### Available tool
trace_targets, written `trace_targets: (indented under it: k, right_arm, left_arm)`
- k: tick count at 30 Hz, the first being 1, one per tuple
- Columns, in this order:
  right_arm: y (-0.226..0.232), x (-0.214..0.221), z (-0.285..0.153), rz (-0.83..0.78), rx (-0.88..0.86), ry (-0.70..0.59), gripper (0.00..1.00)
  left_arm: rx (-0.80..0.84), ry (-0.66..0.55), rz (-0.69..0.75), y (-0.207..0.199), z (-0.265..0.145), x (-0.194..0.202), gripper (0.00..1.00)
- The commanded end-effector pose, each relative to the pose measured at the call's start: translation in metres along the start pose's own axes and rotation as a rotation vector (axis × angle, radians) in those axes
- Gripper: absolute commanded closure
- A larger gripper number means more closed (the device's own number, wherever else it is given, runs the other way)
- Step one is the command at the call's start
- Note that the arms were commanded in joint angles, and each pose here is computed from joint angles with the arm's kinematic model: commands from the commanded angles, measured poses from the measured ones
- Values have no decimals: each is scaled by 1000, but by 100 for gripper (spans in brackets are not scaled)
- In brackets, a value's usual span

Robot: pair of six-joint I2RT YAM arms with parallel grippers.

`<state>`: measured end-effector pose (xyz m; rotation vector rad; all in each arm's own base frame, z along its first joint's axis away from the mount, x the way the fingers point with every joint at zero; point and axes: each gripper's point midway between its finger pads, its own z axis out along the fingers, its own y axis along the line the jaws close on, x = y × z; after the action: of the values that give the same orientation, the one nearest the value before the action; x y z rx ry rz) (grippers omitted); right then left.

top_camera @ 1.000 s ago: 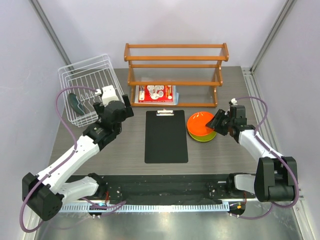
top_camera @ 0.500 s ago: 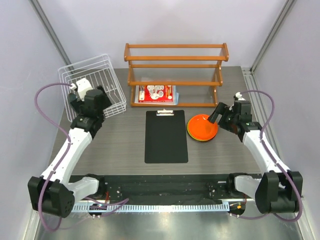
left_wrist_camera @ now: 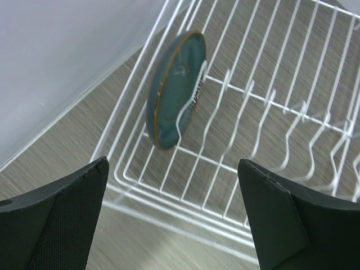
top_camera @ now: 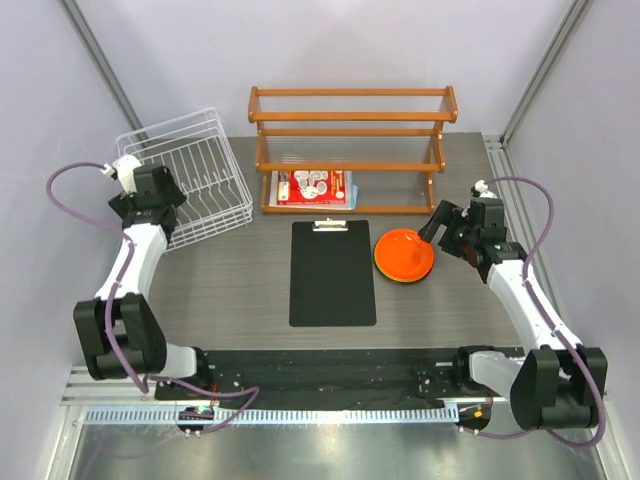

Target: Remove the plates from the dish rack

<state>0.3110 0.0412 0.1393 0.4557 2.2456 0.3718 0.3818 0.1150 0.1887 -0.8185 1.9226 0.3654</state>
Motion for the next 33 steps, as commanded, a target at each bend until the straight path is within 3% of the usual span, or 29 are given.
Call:
trace_targets:
  k: [1,17,20,33]
  right_arm:
    - [6,-2,14,-23,-36,16,7]
    - [5,9,50,-2,-47,87,16]
    - [5,10,56,-1,-53,100,19]
    - [2,18,70,5,-49,132,20]
  left_arm:
    - [26,-85,-58,-9,18,-39,5]
    - [61,3,-128,-13,90,-17,12]
    - [61,13,-126,-15,100,-12,23]
    - [-8,26,-119,2,112,3,39]
